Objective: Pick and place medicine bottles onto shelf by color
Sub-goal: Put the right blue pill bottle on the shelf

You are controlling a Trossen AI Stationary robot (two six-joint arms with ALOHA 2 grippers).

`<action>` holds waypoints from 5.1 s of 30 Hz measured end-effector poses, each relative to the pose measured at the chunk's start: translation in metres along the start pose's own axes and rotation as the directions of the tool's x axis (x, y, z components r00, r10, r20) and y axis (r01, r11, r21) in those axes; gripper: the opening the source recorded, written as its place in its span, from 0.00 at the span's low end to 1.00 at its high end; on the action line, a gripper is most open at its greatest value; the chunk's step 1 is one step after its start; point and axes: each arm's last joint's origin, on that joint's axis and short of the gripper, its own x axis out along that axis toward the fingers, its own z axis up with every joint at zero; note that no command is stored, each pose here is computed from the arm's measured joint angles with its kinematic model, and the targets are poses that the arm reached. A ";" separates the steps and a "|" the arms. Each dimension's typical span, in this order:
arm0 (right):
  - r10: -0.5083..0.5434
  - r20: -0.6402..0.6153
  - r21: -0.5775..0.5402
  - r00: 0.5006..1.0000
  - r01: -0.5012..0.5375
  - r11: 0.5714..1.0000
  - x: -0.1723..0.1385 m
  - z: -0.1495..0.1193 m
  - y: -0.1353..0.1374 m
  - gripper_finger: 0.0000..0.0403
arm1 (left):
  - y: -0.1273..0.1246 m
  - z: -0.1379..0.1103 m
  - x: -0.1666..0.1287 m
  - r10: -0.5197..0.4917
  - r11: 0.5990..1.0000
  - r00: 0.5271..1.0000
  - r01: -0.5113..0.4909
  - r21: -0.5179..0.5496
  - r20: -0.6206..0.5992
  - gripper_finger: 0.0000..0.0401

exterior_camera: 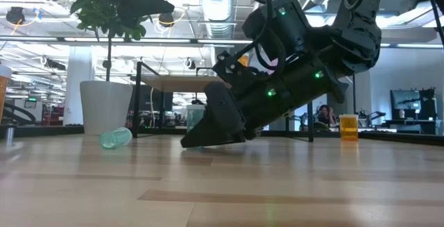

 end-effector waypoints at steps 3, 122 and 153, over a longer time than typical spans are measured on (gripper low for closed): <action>0.002 -0.002 -0.003 1.000 -0.002 1.000 -0.001 -0.001 0.001 0.43 | 0.000 0.000 0.000 0.000 1.000 1.000 0.000 0.000 0.001 0.49; 0.009 -0.075 -0.117 0.997 -0.018 0.993 -0.056 0.058 0.011 0.67 | 0.222 0.058 0.117 0.432 0.901 0.890 -0.434 0.021 -0.147 0.27; 0.015 -0.074 -0.098 0.997 -0.023 0.995 -0.056 0.057 0.013 0.67 | 0.227 0.059 0.116 0.499 0.864 0.859 -0.503 -0.011 -0.116 0.35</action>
